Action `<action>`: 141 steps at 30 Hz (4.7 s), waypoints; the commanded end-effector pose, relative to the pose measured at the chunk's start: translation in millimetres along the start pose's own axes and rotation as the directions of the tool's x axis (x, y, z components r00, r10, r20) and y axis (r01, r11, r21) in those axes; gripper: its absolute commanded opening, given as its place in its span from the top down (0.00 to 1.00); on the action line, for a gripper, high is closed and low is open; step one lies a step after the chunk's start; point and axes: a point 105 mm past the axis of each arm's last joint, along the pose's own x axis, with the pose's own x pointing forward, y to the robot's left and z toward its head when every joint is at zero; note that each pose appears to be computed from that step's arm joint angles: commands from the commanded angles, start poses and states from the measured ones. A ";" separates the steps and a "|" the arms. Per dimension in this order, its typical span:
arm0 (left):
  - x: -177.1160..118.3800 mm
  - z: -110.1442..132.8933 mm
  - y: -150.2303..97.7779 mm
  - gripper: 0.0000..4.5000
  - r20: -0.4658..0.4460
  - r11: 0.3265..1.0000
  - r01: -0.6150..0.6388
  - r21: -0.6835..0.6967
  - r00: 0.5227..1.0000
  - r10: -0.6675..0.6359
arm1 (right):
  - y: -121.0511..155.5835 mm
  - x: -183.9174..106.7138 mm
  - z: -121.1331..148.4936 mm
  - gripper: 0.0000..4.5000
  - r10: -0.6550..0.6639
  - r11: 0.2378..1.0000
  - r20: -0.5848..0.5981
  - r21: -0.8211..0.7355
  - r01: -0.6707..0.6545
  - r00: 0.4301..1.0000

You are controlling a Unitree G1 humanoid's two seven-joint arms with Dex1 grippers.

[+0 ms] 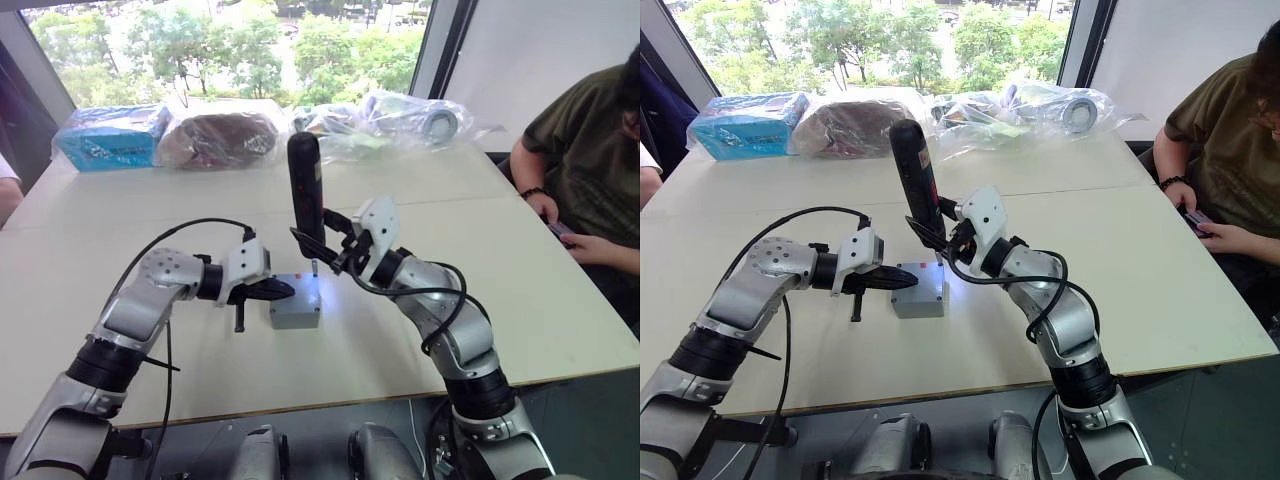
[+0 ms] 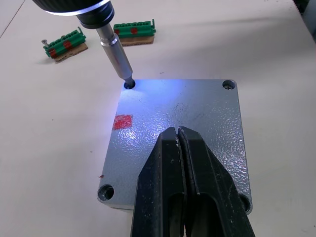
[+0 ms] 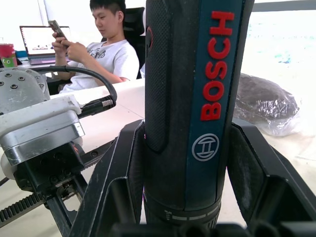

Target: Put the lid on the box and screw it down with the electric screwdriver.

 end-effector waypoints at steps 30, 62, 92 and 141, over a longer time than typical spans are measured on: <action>-45.4 103.6 -6.4 1.00 0.238 0.982 -0.077 0.173 0.971 0.035 | -141.8 -113.7 23.1 0.59 -0.260 0.835 -0.802 0.093 0.542 0.537; -73.9 31.0 -4.1 1.00 -0.057 0.967 -0.243 0.078 0.967 0.248 | -121.0 -77.6 38.9 0.01 -0.184 0.982 -0.653 -0.145 0.117 0.735; -5.3 -1.3 22.5 1.00 -0.042 0.987 -0.128 0.094 0.990 0.132 | 34.1 -40.8 -48.4 0.98 0.287 0.957 -0.582 0.141 -0.253 0.761; -20.5 3.4 12.3 1.00 -0.005 0.990 -0.143 0.016 0.990 0.143 | 7.7 -29.7 -50.1 0.98 0.144 0.989 -0.532 0.050 -0.139 0.835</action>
